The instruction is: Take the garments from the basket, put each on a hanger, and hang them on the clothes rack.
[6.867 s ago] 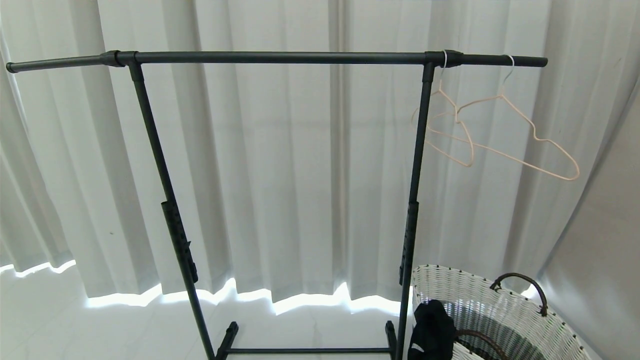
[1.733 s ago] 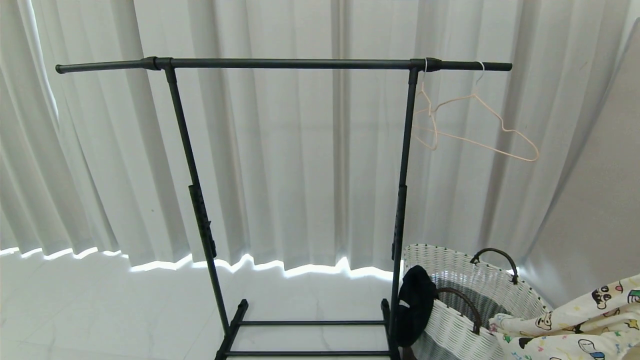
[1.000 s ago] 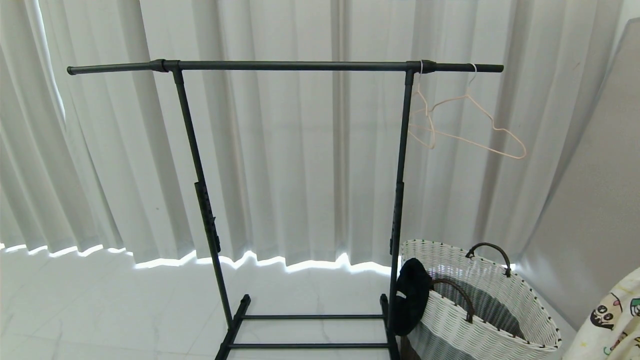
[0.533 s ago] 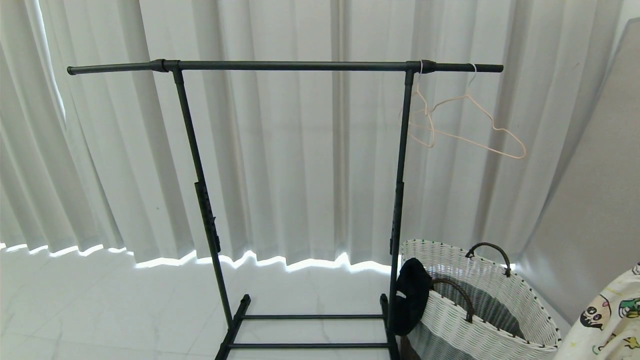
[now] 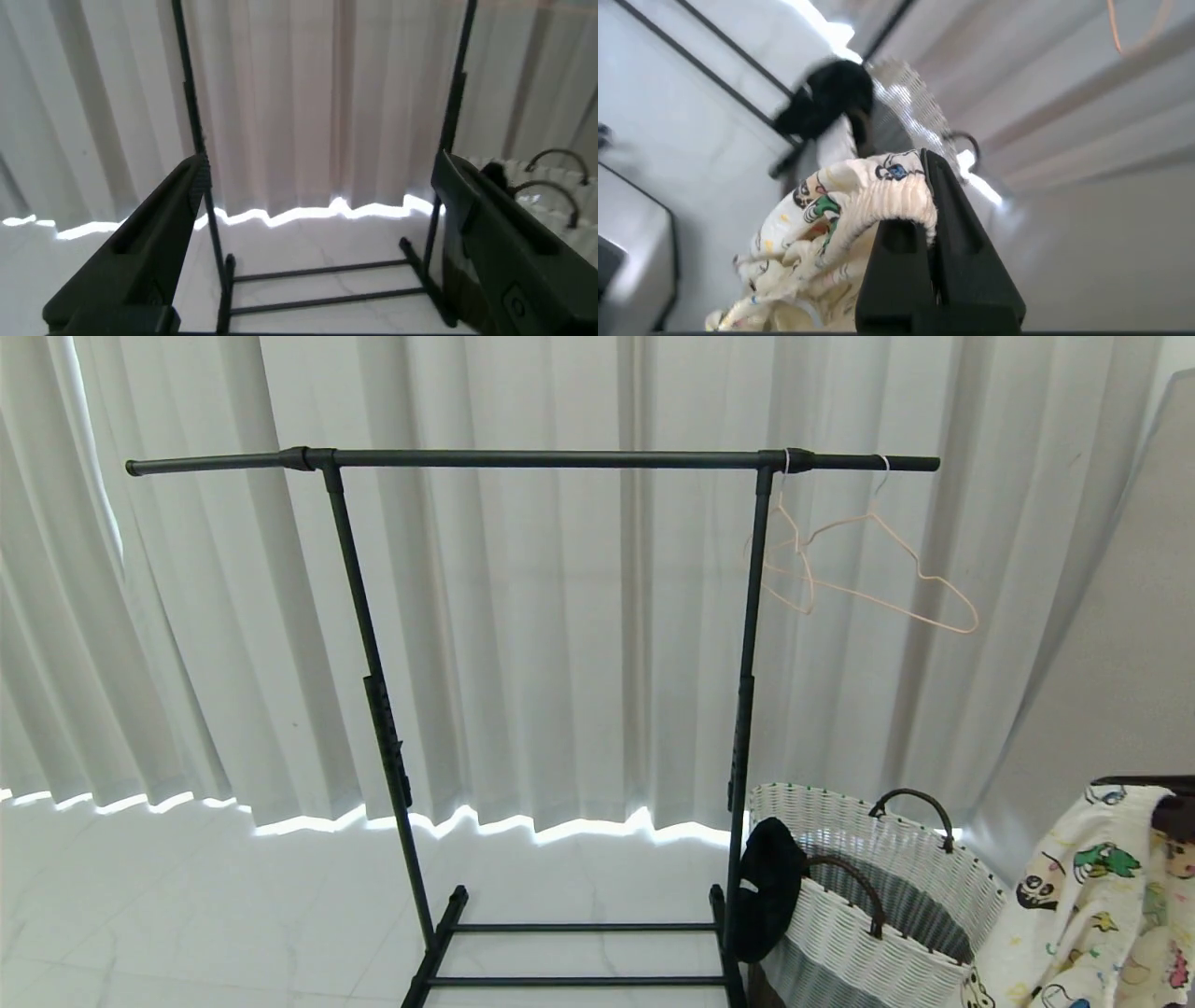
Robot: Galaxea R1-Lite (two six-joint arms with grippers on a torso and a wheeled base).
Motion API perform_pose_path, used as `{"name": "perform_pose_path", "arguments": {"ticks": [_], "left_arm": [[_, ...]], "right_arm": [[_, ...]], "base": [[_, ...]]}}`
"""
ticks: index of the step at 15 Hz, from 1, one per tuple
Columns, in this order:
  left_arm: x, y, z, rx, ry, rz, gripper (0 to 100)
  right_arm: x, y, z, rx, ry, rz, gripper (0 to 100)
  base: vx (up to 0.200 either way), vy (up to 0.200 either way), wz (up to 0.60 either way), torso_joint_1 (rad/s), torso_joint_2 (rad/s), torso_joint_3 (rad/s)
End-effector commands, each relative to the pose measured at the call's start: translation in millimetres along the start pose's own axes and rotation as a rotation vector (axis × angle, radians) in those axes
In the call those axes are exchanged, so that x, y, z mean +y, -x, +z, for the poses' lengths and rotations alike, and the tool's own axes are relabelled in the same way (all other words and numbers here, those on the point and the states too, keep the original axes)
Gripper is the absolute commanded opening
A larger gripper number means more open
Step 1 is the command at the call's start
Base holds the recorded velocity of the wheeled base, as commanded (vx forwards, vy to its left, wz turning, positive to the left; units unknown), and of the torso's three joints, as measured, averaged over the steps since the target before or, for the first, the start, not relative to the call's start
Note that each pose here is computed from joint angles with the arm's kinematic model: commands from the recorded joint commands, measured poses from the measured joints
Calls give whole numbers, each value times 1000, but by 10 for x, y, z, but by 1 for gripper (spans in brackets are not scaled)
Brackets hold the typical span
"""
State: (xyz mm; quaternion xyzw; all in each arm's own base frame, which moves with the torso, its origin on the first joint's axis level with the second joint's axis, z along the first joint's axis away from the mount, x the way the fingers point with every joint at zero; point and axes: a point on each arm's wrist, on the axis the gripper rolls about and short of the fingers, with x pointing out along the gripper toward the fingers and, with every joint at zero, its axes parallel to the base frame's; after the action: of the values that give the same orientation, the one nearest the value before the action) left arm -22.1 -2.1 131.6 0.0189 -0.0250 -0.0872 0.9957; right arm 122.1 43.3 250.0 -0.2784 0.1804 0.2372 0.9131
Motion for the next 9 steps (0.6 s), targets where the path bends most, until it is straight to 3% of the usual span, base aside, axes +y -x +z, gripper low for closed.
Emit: {"name": "perform_pose_path", "arguments": {"ticks": [1, 3, 6, 9], "left_arm": [[78, -562, 862, 73, 46, -107, 100], [3, -825, 968, 139, 53, -281, 100], [-203, -1107, 889, 256, 46, -473, 100], [-501, -1721, 898, 259, 40, -531, 100]], "right_arm": [[5, -253, 262, -11, -25, 81, 0], [4, -438, 497, -52, -93, 112, 0], [204, -645, 866, -123, -116, 197, 0], [272, -893, 1216, -174, -112, 183, 0]], "base": [[0, 0, 0, 0, 0, 0], [0, 0, 0, 0, 0, 0], [0, 0, 0, 0, 0, 0], [0, 0, 0, 0, 0, 0]]}}
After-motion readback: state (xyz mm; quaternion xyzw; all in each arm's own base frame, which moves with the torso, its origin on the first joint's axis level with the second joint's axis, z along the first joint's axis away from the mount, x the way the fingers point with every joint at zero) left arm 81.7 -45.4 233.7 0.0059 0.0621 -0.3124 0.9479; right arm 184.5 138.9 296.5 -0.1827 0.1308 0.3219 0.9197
